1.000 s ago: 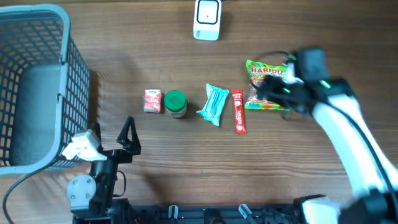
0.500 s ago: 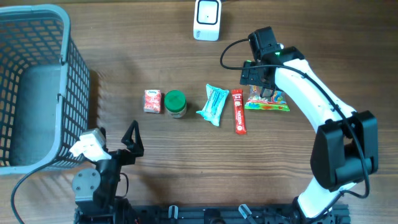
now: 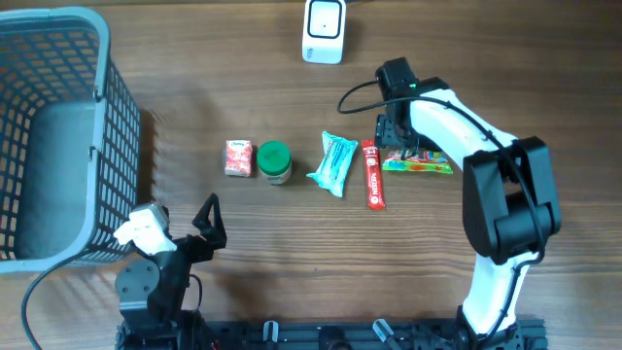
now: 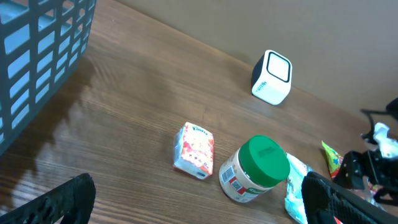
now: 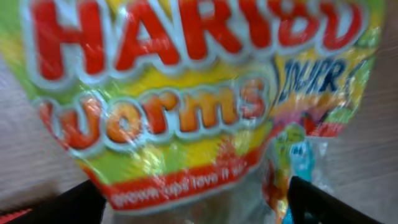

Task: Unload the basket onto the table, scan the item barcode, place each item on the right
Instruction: 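Carry Haribo bag with right gripper to scanner and hold it there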

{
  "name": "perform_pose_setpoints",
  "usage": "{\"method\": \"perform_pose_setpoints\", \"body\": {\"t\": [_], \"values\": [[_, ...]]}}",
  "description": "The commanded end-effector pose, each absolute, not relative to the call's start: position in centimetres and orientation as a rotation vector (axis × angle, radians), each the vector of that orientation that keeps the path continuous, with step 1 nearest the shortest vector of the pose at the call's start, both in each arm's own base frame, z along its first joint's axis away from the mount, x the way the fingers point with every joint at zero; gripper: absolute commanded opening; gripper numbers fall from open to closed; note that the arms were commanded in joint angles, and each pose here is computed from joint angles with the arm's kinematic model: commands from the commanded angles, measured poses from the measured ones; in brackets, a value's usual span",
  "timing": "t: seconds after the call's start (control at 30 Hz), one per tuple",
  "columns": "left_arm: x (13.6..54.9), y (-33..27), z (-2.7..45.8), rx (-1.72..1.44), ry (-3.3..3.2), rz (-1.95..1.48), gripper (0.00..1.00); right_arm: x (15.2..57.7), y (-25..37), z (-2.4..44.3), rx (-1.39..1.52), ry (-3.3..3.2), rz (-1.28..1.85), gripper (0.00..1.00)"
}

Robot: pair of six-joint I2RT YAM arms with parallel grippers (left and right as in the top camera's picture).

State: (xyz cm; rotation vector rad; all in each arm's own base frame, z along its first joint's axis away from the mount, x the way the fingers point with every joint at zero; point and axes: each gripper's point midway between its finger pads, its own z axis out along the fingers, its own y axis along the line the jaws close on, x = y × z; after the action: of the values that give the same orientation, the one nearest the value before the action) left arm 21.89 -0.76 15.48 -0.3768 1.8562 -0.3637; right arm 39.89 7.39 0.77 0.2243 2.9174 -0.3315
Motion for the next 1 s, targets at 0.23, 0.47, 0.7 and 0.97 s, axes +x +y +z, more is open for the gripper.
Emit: {"method": "perform_pose_setpoints", "body": {"t": [0.23,0.47,0.7,0.97], "values": [[21.9,0.0,11.6,-0.424,1.934,-0.309,1.0,39.9,6.9,0.3,0.237,2.936,-0.388,0.17],[21.7,0.0,11.0,-0.43,1.958,-0.307,1.0,40.2,10.8,6.1,0.238,3.048,-0.097,0.04],[21.7,0.0,11.0,-0.43,1.958,-0.307,1.0,35.2,19.5,13.4,-0.003,3.195,0.773,0.04],[21.7,0.0,10.9,-0.43,1.958,-0.307,1.0,30.4,24.9,19.9,-0.006,3.131,1.634,0.04]]}}
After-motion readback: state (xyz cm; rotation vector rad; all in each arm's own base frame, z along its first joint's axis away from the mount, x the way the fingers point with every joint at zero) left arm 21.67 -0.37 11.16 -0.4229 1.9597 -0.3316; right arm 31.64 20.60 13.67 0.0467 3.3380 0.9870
